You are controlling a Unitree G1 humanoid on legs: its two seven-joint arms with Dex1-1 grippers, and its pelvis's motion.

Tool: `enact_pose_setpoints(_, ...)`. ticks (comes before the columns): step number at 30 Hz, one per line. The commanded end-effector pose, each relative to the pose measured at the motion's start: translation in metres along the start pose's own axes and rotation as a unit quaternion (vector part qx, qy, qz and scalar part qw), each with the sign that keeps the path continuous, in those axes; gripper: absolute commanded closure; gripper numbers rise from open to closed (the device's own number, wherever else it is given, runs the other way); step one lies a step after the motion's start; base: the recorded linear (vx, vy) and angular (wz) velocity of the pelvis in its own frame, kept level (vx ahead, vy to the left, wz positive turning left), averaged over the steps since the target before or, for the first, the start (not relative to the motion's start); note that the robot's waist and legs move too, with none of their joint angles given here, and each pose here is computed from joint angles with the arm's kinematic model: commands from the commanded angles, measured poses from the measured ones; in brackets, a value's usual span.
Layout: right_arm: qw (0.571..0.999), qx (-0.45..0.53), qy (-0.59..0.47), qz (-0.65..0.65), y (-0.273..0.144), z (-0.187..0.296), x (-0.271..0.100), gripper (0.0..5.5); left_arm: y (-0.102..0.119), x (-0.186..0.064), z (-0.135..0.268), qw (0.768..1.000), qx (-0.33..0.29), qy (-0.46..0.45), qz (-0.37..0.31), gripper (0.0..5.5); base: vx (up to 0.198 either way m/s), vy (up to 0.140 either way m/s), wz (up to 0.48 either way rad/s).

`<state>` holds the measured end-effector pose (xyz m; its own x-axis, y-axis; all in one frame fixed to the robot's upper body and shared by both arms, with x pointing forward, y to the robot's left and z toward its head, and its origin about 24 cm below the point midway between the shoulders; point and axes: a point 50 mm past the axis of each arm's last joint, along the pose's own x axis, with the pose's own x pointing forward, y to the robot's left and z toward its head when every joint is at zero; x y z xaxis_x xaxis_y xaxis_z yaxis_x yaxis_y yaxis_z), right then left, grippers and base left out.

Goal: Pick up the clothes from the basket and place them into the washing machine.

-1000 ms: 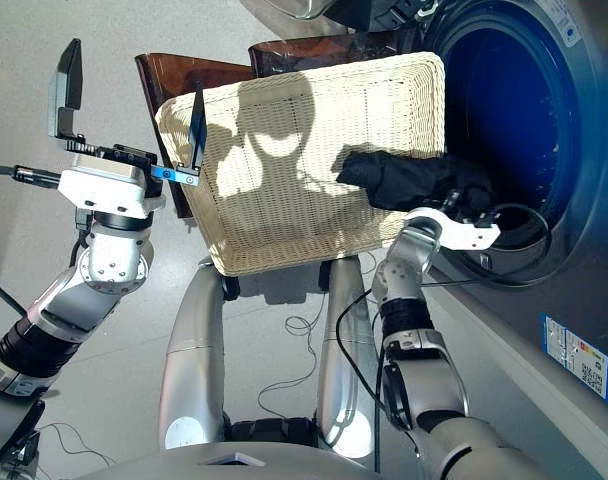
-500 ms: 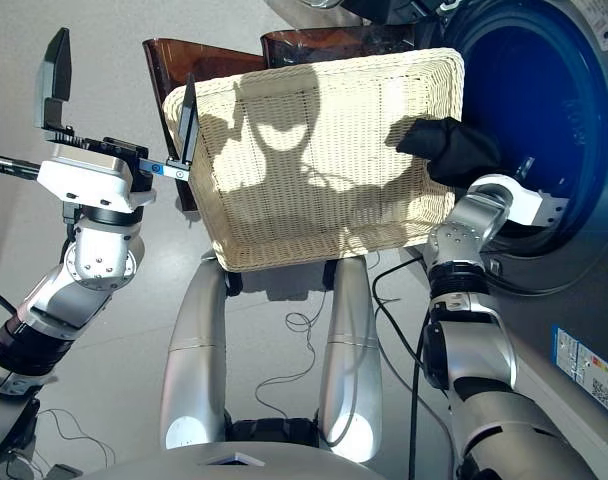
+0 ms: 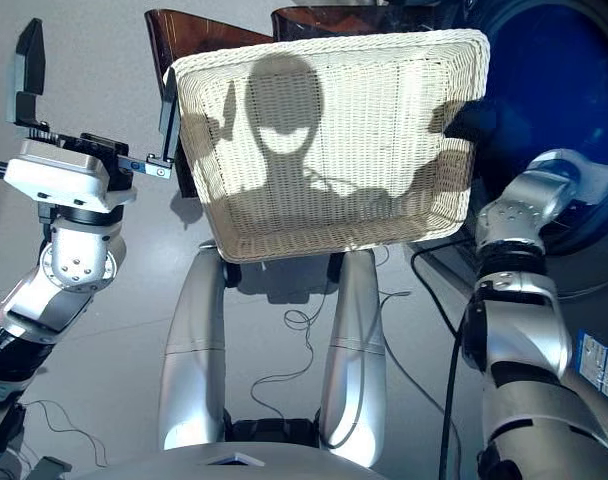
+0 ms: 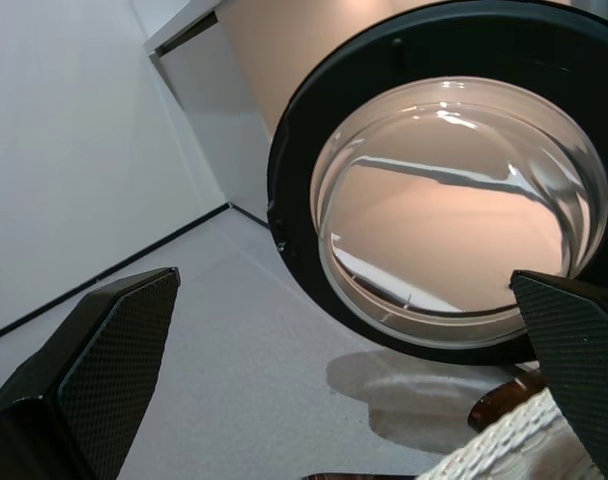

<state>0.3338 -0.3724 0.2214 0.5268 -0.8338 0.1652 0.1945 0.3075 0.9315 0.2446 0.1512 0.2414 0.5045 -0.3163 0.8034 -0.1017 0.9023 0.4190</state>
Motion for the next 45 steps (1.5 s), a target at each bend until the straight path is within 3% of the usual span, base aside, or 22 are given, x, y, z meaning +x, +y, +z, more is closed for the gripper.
enact_pose_setpoints(1, 0.992, -0.02, -0.118, 0.047, 0.032, 0.067, 0.021, 5.5, 0.003, 0.003, 0.035, 0.995, -0.041, -0.09, 0.02, 0.0, 0.0, 0.0, 0.0)
enact_pose_setpoints(14, 0.974, -0.035, -0.219, 0.039, 0.066, 0.133, 0.034, 5.5, 0.004, 0.001, 0.042, 0.994, -0.05, -0.098, 0.001, 0.0, -0.007, -0.031, -0.001)
enact_pose_setpoints(20, 0.974, -0.039, -0.22, 0.026, 0.06, 0.134, 0.035, 5.5, 0.004, 0.002, 0.046, 0.993, -0.05, -0.109, 0.003, 0.0, 0.0, 0.0, 0.0)
enact_pose_setpoints(21, 0.975, -0.041, -0.218, 0.024, 0.058, 0.133, 0.036, 1.06, 0.004, 0.003, 0.046, 0.993, -0.049, -0.11, 0.005, 0.0, 0.0, 0.0, 0.0)
enact_pose_setpoints(22, 0.975, -0.041, -0.218, 0.023, 0.057, 0.133, 0.036, 0.0, 0.004, 0.002, 0.046, 0.993, -0.049, -0.11, 0.004, 0.0, 0.0, 0.0, 0.0)
enact_pose_setpoints(37, 0.989, -0.037, -0.131, 0.062, 0.027, 0.066, 0.016, 0.0, 0.004, 0.004, 0.046, 0.992, -0.058, -0.11, 0.009, 0.0, 0.0, 0.0, 0.0)
enact_pose_setpoints(45, 0.976, -0.069, -0.004, 0.205, 0.026, -0.016, -0.056, 0.0, 0.004, 0.002, 0.041, 0.994, -0.049, -0.097, 0.024, 0.0, -0.008, 0.02, 0.0)
